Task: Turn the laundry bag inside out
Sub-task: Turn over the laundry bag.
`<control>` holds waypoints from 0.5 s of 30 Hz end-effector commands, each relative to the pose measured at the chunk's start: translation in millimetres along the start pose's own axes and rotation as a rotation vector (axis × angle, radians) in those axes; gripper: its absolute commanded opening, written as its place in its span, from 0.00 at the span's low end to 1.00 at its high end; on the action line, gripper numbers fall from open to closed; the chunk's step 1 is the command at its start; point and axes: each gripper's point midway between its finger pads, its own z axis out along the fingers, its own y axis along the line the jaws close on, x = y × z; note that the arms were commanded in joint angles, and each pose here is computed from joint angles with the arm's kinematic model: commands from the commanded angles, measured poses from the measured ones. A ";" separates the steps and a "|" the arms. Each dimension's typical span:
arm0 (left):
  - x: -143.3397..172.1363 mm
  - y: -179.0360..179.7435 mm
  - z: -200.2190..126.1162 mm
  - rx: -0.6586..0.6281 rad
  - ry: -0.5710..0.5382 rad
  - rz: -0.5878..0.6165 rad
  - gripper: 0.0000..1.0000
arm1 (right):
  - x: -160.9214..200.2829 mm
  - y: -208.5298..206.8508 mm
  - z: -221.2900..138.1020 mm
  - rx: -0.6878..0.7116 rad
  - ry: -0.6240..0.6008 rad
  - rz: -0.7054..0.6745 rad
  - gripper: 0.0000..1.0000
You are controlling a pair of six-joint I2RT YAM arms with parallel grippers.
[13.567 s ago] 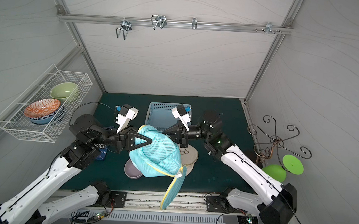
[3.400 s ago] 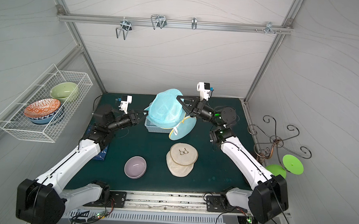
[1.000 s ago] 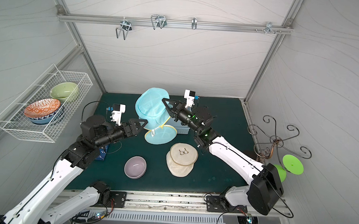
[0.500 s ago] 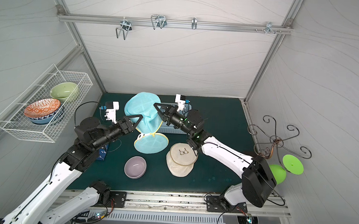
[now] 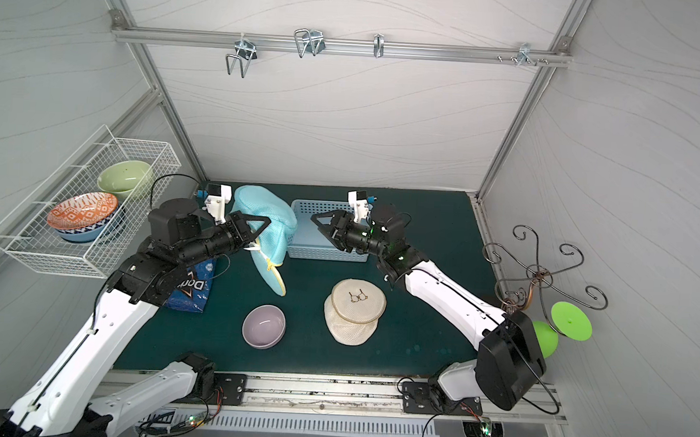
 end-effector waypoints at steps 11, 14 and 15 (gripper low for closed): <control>-20.7 -14.9 -17.8 0.046 -0.012 -0.237 0.00 | 130.6 50.4 -23.6 -0.101 0.145 -1.182 0.72; -24.4 -21.6 -18.5 0.073 -0.020 -0.254 0.00 | 143.3 43.4 -14.0 -0.042 0.164 -1.274 0.72; -26.3 -24.0 -18.8 0.082 -0.024 -0.254 0.00 | 147.1 40.3 -10.1 -0.042 0.175 -1.269 0.72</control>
